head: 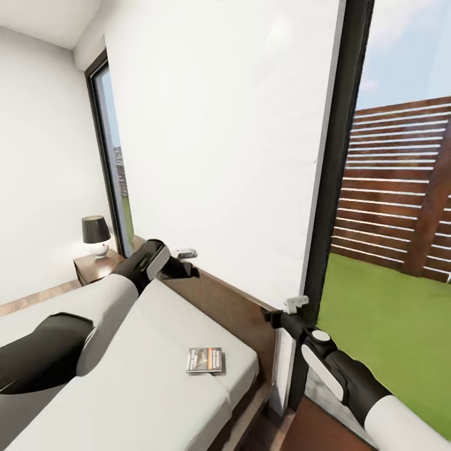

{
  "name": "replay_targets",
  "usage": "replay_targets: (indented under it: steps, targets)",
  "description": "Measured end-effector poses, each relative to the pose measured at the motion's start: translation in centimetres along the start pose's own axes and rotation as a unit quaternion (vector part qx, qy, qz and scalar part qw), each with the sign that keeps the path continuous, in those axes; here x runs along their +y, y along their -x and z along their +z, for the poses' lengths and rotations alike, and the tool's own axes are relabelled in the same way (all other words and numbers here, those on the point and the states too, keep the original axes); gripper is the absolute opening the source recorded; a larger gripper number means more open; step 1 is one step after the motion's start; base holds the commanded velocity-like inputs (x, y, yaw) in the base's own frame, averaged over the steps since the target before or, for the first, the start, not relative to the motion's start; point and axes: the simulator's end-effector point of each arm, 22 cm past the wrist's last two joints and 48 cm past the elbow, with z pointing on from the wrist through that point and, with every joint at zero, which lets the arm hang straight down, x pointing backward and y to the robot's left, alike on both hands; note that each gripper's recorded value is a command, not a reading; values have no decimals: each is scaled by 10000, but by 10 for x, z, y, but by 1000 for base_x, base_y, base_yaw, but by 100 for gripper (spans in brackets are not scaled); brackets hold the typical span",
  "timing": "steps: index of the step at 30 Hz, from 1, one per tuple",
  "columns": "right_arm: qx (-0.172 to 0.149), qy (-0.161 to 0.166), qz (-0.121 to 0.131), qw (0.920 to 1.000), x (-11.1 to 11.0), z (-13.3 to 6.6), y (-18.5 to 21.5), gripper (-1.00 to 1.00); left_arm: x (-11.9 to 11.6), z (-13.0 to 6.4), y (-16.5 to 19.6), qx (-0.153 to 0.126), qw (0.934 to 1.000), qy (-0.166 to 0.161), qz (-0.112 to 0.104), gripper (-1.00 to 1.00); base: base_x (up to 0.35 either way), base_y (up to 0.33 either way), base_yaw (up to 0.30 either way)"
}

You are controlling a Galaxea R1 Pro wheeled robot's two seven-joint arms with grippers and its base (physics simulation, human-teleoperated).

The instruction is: In the bedroom, move the book from the bed onto either nightstand, and place the two sandals side by side next to the bed.

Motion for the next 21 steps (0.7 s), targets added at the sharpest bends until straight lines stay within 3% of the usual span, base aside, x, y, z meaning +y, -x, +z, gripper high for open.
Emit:
replay_targets:
  steps: [3,5,7,11,14,15,21]
  targets:
    - [-73,32,-2,10000,3,-2,9,100,4,-3,2,16,10000,34,-39,100,0,0,0]
    - [-103,51,-13,9999,5,-4,14,100,11,-1,2,-29,9996,-31,-290,100,0,0,0]
    - [-100,50,-18,9999,5,-5,15,100,12,1,1,-47,9991,-68,-405,100,0,0,0]
    - [-98,19,-19,9999,1,-7,18,100,17,22,-22,-94,9977,-82,-669,100,0,0,0]
    - [-106,-2,-36,9999,-2,-10,20,100,14,23,-24,-140,9974,-135,-699,100,0,0,0]
    - [-90,-17,-43,9999,-4,-10,20,100,8,24,-25,-159,9970,-303,-690,100,0,0,0]
    - [-88,-17,-45,9999,-3,-13,23,100,5,20,-24,-160,9971,-343,-661,100,0,0,0]
